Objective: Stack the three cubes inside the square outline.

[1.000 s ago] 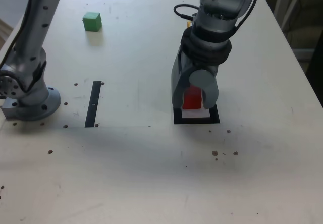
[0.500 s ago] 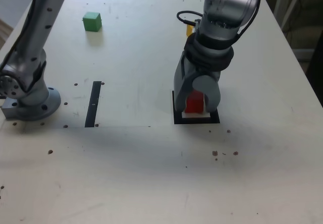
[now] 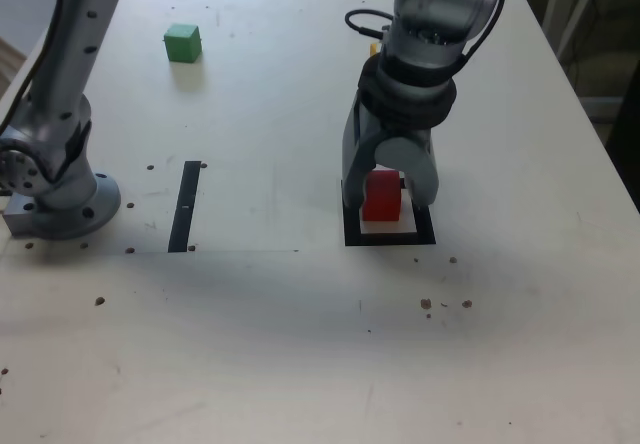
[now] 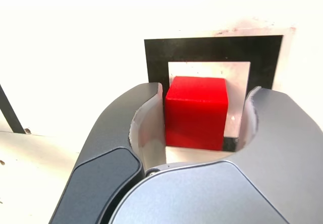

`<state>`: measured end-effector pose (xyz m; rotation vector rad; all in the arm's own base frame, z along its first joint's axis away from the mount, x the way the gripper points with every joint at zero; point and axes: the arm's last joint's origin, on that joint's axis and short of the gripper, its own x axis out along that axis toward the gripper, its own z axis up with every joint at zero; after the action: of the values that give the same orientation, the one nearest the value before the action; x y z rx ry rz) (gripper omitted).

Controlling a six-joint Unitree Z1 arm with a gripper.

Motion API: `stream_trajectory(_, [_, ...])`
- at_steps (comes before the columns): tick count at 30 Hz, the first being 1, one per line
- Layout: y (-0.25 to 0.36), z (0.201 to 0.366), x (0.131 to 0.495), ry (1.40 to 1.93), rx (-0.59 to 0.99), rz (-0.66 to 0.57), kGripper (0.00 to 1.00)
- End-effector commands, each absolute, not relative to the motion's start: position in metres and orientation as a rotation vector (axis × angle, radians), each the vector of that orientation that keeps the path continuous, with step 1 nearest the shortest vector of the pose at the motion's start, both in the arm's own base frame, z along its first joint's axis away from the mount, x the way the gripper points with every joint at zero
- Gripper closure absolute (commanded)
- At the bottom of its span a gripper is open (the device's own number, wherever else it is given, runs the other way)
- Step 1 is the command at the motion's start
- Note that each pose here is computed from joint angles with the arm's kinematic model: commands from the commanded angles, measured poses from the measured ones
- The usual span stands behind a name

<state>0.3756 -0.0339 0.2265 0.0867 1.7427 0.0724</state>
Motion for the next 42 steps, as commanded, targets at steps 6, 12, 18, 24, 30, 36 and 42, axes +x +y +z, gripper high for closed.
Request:
stream_trajectory(6, [-0.035,0.247,0.365,1.706,0.099,0.059,0.01])
stream_trajectory(12, [-0.024,0.275,0.354,1.637,0.149,0.081,0.01])
stream_trajectory(18, [0.005,0.292,0.356,1.596,0.209,0.063,0.01])
stream_trajectory(24, [0.067,0.3,0.362,1.583,0.183,0.103,0.01])
stream_trajectory(30, [0.124,0.296,0.379,1.609,0.133,0.14,0.01])
stream_trajectory(36, [0.165,0.293,0.389,1.609,0.113,0.179,0.01])
stream_trajectory(42, [0.196,0.289,0.391,1.621,0.091,0.211,0.02])
